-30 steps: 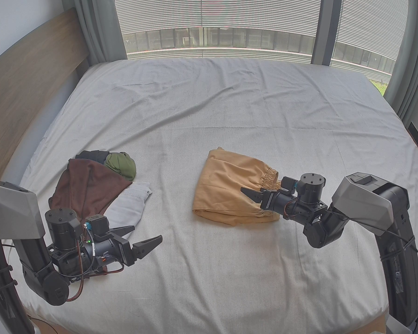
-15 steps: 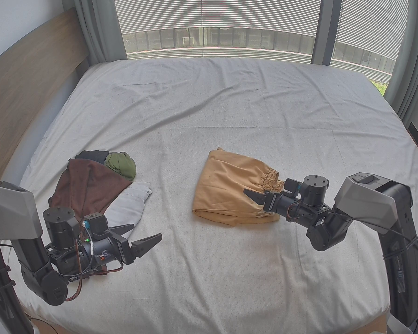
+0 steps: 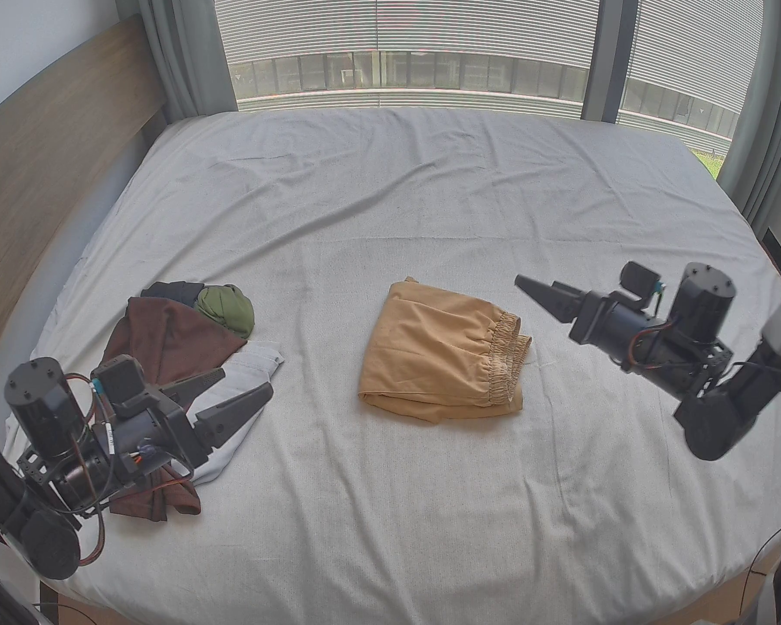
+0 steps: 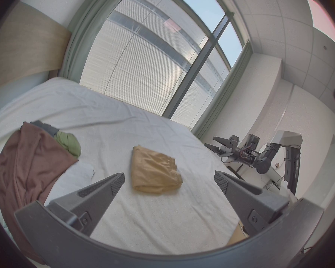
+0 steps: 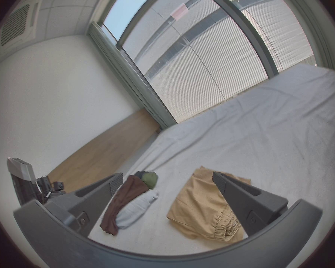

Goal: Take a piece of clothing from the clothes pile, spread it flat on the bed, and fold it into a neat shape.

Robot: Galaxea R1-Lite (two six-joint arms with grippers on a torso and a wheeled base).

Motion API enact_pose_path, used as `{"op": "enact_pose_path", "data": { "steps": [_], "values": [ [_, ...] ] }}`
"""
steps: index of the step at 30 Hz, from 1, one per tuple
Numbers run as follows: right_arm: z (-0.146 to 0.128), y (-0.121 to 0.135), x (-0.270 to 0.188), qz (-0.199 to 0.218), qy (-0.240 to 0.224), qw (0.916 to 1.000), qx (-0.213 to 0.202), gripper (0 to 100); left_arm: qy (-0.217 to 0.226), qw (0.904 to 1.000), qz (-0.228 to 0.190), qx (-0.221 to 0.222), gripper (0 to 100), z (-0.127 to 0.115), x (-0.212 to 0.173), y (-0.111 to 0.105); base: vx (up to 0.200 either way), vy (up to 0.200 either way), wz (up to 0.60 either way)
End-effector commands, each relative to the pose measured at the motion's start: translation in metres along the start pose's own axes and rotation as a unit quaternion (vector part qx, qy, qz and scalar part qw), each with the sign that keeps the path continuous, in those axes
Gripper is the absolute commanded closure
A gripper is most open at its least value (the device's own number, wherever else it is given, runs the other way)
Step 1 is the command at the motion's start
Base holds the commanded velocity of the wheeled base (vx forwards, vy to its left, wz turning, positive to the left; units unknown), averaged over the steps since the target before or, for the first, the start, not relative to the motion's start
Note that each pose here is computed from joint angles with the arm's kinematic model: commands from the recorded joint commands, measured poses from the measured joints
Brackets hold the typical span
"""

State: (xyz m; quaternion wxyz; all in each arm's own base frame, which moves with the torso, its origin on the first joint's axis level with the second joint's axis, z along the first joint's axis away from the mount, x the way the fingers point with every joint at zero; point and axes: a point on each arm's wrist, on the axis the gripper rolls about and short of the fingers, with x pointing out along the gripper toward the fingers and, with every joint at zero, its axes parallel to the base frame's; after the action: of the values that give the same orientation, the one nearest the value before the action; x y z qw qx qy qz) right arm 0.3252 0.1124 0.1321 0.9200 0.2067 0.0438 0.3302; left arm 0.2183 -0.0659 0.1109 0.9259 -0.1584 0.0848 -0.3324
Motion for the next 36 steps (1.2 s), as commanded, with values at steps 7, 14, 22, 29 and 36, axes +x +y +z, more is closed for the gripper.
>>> {"op": "enact_pose_path", "data": {
  "steps": [7,14,22,29,36],
  "values": [
    [0.068,0.086,-0.129,0.04,-0.1,0.9911,-0.078,0,-0.128,0.9909,-0.036,0.022,0,0.036,-0.082,-0.047,0.0,0.0,0.0],
    [0.068,0.1,-0.186,0.009,-0.117,0.9871,-0.109,0,-0.132,0.9898,-0.05,0.015,0,0.035,-0.101,-0.06,0.0,0.0,0.0],
    [0.039,0.112,-0.255,-0.037,-0.16,0.9751,-0.148,0,-0.106,0.9927,-0.056,0.008,0,0.025,-0.126,-0.075,0.0,0.0,0.0],
    [-0.02,0.123,-0.314,-0.077,-0.153,0.973,-0.154,0,-0.123,0.9921,0.017,0.02,0,-0.002,-0.179,-0.087,0.0,0.0,0.0],
    [-0.062,0.128,-0.344,-0.116,-0.12,0.9746,-0.149,0,-0.127,0.9914,0.015,0.028,0,-0.038,-0.224,-0.099,0.0,0.0,0.0]
  ]
}}
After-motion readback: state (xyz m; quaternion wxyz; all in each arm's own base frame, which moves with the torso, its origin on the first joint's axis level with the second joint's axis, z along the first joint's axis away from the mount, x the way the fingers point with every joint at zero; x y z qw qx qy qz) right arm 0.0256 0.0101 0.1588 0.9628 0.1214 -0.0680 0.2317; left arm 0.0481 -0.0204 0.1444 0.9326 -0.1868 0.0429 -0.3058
